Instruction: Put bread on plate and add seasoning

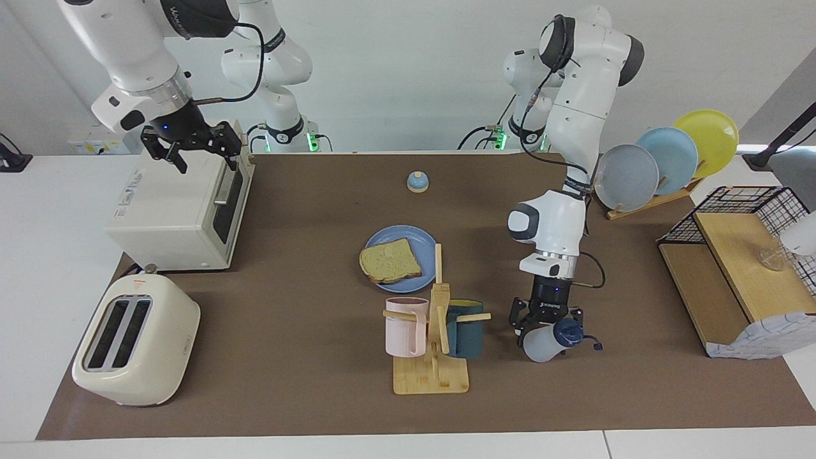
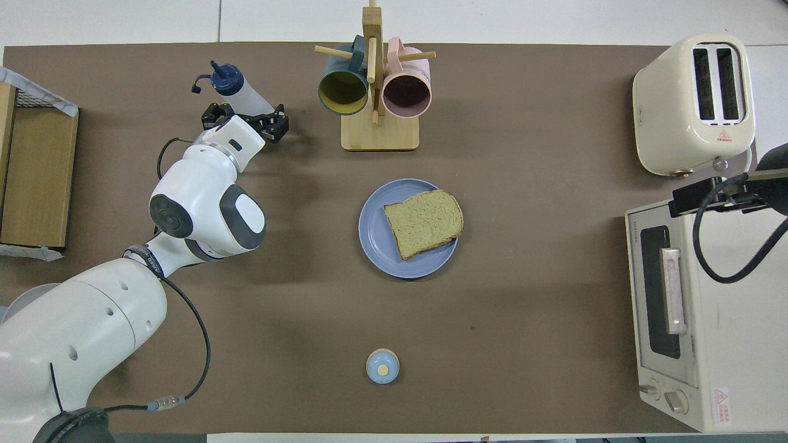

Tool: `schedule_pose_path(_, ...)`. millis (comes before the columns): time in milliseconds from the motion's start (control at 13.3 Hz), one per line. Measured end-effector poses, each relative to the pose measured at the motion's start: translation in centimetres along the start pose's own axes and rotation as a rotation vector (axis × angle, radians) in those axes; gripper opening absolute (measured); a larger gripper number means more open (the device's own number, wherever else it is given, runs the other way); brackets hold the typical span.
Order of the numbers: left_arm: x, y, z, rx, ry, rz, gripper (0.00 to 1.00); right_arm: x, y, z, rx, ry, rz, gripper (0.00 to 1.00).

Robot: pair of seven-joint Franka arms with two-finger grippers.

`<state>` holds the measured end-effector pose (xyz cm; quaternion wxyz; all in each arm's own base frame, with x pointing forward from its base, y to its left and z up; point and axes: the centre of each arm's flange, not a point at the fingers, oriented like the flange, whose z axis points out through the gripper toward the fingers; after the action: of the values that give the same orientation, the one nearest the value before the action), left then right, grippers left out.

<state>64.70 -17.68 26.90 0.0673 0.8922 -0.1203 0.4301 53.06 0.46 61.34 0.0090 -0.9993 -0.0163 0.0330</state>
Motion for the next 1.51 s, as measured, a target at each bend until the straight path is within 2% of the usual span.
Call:
schedule_pose_path(678, -1.4, 0.3, -0.1, 0.000, -0.022, 0.006, 1.00, 0.0, 0.0, 0.0, 0.000, 0.000, 0.000, 1.00)
schedule_pose_path(829, -1.1, -0.3, -1.3, 0.011, -0.019, 0.009, 1.00, 0.0, 0.0, 0.0, 0.000, 0.000, 0.000, 1.00)
schedule_pose_path(979, 0.0, -1.1, -4.2, 0.016, -0.024, 0.023, 1.00, 0.0, 0.0, 0.0, 0.000, 0.000, 0.000, 1.00)
schedule_pose_path(1205, 2.8, 0.5, -9.6, -0.078, -0.142, 0.051, 1.00, 0.0, 0.0, 0.0, 0.000, 0.000, 0.000, 1.00)
schedule_pose_path(1507, 5.5, 5.9, -15.7, -0.199, -0.289, -0.030, 1.00, 0.0, 0.0, 0.0, 0.000, 0.000, 0.000, 1.00)
